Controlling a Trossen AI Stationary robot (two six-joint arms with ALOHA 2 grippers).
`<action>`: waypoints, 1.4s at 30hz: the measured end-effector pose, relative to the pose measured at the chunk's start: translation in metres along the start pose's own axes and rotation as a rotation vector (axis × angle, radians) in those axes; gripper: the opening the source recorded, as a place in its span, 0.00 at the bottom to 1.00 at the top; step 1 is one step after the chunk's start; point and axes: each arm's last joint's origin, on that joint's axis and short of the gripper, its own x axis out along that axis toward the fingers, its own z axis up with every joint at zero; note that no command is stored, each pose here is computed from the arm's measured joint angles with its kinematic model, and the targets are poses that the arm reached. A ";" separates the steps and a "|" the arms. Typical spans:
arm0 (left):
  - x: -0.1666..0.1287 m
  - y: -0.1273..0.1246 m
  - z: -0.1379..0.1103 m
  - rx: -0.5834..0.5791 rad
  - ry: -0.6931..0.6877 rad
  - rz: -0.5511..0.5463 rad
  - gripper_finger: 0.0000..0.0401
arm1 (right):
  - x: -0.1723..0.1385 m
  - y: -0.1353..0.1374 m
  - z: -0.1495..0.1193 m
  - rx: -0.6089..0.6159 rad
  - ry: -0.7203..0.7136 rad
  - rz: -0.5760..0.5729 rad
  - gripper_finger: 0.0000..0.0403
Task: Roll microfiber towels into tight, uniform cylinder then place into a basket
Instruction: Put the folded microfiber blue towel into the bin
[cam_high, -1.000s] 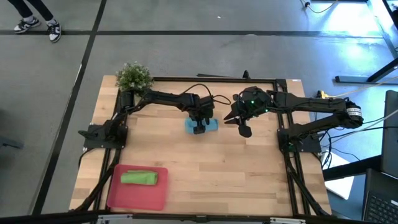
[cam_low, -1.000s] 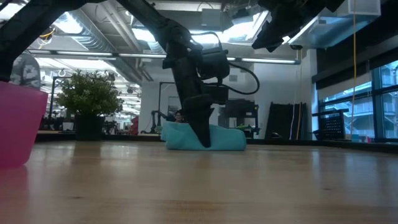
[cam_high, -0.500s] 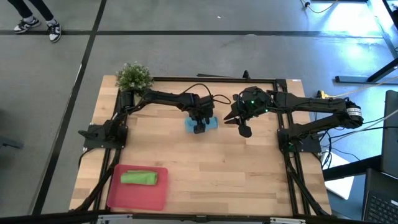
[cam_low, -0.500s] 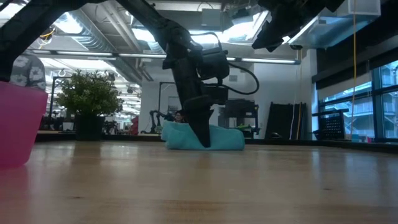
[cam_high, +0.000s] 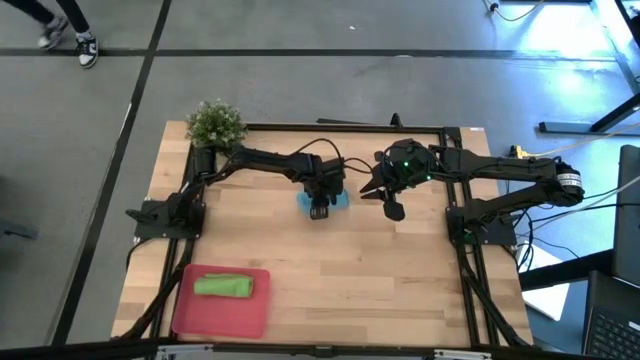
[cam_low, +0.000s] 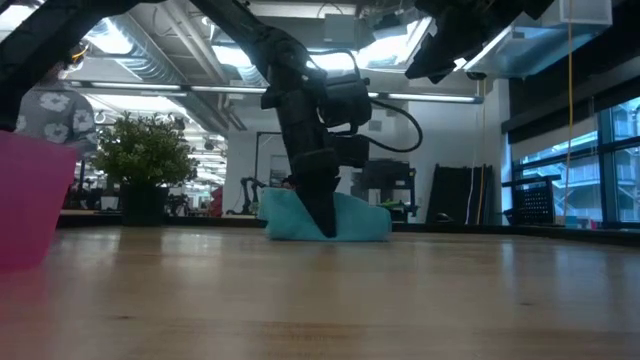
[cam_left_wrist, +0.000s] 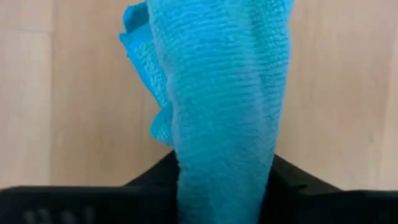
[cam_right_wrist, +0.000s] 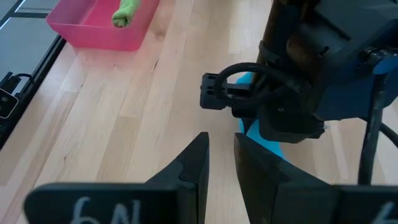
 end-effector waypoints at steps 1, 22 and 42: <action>0.000 -0.001 0.000 -0.003 0.002 -0.010 0.28 | 0.000 0.000 0.000 0.000 0.000 0.000 0.19; -0.070 -0.020 -0.017 -0.069 0.093 -0.150 0.02 | 0.000 0.000 0.000 0.000 0.001 0.000 0.19; -0.216 -0.155 -0.079 -0.213 0.030 -0.128 0.02 | 0.000 0.002 0.004 0.009 -0.041 0.040 0.19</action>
